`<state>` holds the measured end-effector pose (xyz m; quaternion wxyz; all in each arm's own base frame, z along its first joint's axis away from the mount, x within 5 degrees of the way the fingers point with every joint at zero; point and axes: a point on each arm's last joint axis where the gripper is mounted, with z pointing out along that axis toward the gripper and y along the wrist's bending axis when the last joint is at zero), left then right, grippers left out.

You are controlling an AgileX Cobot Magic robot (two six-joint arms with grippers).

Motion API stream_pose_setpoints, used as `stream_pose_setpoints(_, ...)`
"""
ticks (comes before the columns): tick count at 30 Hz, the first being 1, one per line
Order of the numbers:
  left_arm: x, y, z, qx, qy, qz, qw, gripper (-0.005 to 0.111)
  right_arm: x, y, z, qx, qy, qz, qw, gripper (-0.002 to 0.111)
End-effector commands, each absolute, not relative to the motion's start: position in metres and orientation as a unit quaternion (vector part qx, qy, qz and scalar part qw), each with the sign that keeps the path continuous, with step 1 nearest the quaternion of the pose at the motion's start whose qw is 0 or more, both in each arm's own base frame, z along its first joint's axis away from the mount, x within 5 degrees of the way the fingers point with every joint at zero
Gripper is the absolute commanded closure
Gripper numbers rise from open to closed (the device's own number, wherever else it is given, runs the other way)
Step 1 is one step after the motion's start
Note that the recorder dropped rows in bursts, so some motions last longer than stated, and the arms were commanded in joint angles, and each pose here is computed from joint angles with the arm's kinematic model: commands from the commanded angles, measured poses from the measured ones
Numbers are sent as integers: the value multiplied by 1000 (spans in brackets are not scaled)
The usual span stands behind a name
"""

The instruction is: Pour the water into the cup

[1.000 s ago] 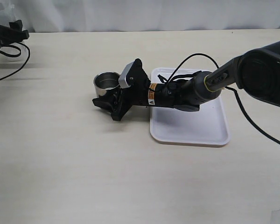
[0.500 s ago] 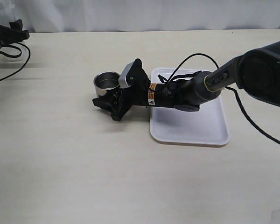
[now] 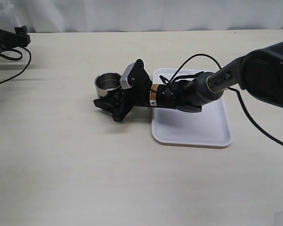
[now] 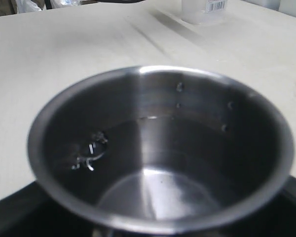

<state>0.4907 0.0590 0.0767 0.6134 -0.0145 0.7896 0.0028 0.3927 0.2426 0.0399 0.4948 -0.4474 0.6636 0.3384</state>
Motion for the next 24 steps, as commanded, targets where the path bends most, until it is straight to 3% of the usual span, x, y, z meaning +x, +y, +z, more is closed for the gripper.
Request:
stream_pose_setpoints(1, 488, 60, 76, -22, 794, -3, 608, 19, 392, 241, 32, -452, 678, 327, 479, 104)
stream_pose_setpoints(9, 456, 54, 90, -17, 780, -6, 625, 19, 392, 241, 32, -452, 678, 327, 479, 104)
stream_pose_setpoints(24, 348, 38, 194, -2, 747, 4, 665, 19, 392, 241, 32, -452, 678, 327, 479, 104)
